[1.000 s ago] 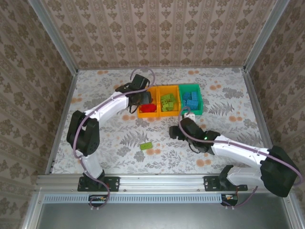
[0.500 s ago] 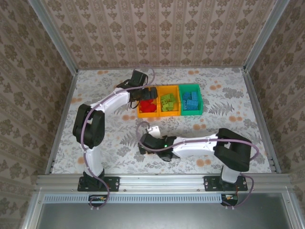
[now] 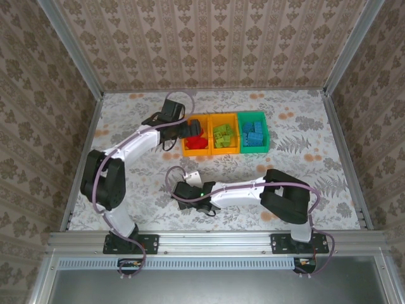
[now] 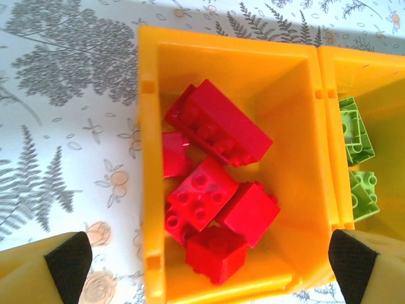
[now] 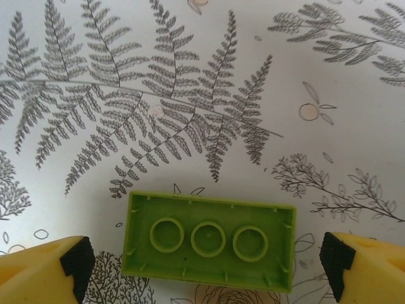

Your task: Sort the legos into containers by color

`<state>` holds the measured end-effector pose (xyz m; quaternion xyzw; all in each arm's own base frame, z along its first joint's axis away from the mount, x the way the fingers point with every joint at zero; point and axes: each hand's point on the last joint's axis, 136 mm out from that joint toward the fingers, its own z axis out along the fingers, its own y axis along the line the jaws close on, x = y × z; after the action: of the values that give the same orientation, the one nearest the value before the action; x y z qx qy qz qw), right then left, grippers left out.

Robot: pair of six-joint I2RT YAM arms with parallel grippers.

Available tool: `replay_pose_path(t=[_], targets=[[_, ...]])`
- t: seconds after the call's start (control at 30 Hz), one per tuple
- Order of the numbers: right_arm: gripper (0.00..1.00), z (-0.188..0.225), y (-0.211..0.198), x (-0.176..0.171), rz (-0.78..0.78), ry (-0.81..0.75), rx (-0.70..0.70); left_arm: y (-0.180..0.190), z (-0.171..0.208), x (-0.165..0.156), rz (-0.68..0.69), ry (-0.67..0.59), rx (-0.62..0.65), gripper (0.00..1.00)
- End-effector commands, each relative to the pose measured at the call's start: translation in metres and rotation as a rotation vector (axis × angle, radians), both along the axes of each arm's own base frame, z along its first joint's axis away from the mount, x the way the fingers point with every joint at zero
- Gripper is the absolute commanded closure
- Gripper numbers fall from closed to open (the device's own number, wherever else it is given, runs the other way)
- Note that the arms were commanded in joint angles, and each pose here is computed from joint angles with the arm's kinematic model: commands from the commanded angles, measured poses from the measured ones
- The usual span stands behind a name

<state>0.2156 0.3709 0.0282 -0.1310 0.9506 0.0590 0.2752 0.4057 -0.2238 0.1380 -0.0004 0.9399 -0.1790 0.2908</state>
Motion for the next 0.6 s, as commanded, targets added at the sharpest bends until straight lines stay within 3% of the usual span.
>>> replay_pose_path(t=[0.0,0.1,0.23,0.57], targets=[[0.09,-0.014,-0.005,-0.011,0.005,0.066,-0.048,0.015,0.014,-0.007,0.036,-0.033,-0.011,0.00],[0.12,-0.017,-0.004,-0.010,0.003,0.073,-0.057,0.026,0.016,-0.015,0.052,-0.042,-0.005,0.00],[0.28,-0.019,-0.003,-0.009,0.012,0.075,-0.079,0.037,0.014,-0.030,0.059,-0.041,0.012,0.00],[0.40,-0.001,-0.008,0.005,0.032,0.017,-0.084,0.076,0.010,-0.059,0.121,-0.067,0.069,0.00]])
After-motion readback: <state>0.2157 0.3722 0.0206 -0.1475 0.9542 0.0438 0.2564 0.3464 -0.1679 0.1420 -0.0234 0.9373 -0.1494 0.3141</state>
